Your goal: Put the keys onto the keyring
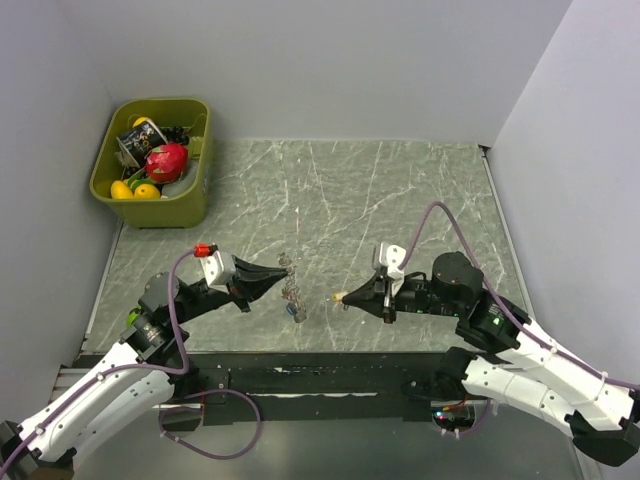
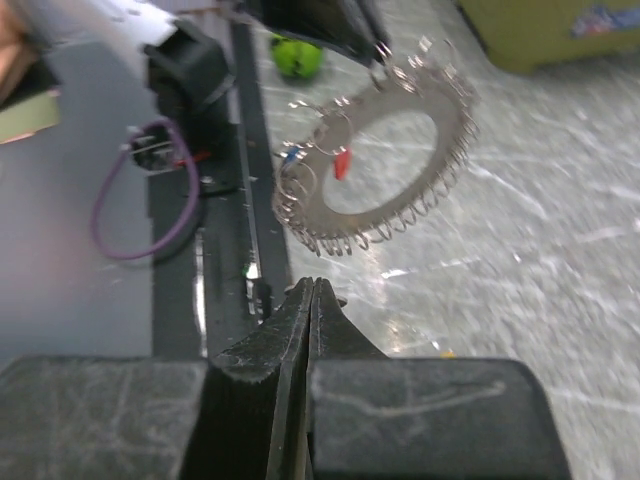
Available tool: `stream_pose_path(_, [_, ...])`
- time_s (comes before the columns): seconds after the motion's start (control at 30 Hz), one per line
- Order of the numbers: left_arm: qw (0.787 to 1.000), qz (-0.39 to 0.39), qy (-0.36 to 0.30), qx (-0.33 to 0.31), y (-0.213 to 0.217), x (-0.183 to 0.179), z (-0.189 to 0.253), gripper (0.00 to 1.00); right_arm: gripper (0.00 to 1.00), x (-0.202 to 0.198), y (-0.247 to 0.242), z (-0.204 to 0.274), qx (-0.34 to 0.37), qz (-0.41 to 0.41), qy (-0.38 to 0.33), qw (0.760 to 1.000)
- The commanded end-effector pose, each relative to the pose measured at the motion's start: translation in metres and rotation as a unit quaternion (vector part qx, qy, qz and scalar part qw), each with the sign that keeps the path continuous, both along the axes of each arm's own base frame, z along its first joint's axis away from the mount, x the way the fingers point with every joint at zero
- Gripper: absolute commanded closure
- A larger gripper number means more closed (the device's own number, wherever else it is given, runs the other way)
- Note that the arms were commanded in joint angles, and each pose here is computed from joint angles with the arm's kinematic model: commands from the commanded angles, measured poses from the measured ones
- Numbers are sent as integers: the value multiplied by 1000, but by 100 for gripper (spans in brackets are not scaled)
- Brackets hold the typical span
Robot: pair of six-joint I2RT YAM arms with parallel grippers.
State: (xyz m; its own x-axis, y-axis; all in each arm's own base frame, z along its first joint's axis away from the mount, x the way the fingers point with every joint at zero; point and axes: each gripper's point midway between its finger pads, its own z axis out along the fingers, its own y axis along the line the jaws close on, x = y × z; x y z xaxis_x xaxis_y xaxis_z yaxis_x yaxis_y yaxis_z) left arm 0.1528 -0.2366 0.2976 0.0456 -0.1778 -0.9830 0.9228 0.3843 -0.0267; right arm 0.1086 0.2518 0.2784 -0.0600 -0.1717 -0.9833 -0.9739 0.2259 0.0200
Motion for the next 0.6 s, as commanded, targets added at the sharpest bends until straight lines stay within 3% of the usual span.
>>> stream_pose_path(0.0, [996, -51, -59, -40, -4, -21, 42, 99, 100, -24, -1, 39, 47, 66, -39, 996])
stream_pose_path(0.57, [997, -50, -44, -31, -8, -15, 38, 99, 100, -4, 18, 50, 56, 49, -22, 997])
